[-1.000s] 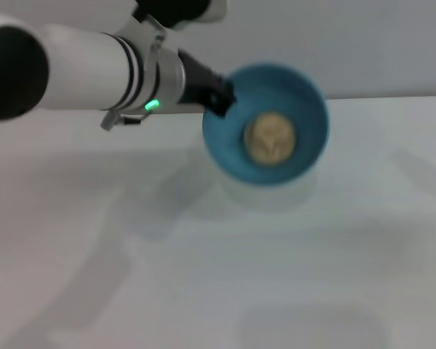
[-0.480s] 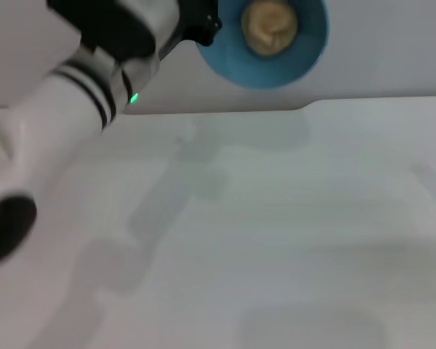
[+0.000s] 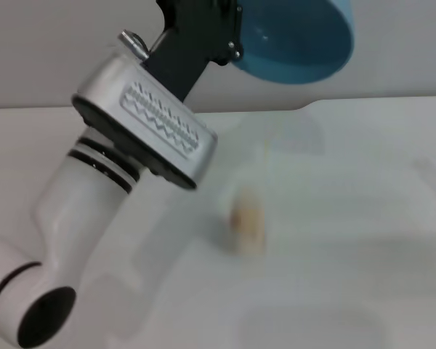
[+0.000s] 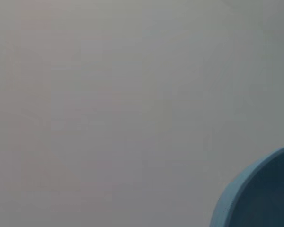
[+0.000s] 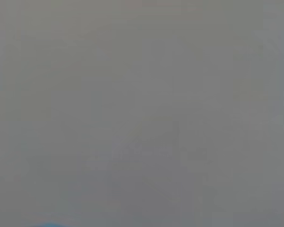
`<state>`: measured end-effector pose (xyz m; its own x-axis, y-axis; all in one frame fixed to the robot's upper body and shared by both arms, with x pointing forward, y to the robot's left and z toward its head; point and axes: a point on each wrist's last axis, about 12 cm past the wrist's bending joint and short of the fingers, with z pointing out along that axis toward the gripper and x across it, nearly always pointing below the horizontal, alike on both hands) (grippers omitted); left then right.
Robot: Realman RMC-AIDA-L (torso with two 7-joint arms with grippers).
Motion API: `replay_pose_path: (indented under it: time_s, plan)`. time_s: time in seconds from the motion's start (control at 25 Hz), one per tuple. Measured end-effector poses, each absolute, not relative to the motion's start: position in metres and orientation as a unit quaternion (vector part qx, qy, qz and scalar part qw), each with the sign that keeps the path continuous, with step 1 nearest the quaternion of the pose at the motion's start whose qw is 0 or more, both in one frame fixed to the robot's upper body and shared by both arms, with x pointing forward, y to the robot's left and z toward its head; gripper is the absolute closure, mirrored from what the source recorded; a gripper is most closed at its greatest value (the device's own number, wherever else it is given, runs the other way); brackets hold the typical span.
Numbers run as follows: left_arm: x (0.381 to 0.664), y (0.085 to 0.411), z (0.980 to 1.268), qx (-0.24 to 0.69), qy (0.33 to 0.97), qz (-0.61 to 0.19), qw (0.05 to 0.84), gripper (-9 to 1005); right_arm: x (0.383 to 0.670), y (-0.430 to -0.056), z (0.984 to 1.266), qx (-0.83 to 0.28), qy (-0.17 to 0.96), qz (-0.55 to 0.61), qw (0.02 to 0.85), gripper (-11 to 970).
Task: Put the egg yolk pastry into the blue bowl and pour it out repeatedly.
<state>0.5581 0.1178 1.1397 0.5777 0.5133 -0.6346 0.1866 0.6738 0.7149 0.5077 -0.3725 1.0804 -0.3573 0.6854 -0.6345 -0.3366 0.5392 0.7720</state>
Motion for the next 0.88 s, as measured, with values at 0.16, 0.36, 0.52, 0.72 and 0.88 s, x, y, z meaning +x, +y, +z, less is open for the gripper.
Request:
replay_pose_path:
  time_s: [0.16, 0.36, 0.52, 0.72, 0.88]
  plan:
    - [0.559, 0.114, 1.133, 0.394, 0.437, 0.122, 0.799, 996, 0.508, -0.373, 1.079, 0.131, 0.683, 0.460, 0.552, 634]
    - [0.562, 0.113, 1.133, 0.393, 0.438, 0.123, 0.799, 997, 0.509, -0.373, 1.079, 0.132, 0.685, 0.458, 0.551, 634]
    - [0.563, 0.115, 1.134, 0.386, 0.443, 0.124, 0.800, 997, 0.511, -0.372, 1.080, 0.129, 0.684, 0.460, 0.551, 634]
    - [0.569, 0.119, 1.138, 0.350, 0.473, 0.117, 0.800, 997, 0.518, -0.365, 1.083, 0.108, 0.687, 0.460, 0.552, 634]
    - [0.577, 0.124, 1.143, 0.320, 0.504, 0.110, 0.794, 996, 0.525, -0.356, 1.083, 0.085, 0.700, 0.461, 0.538, 634]
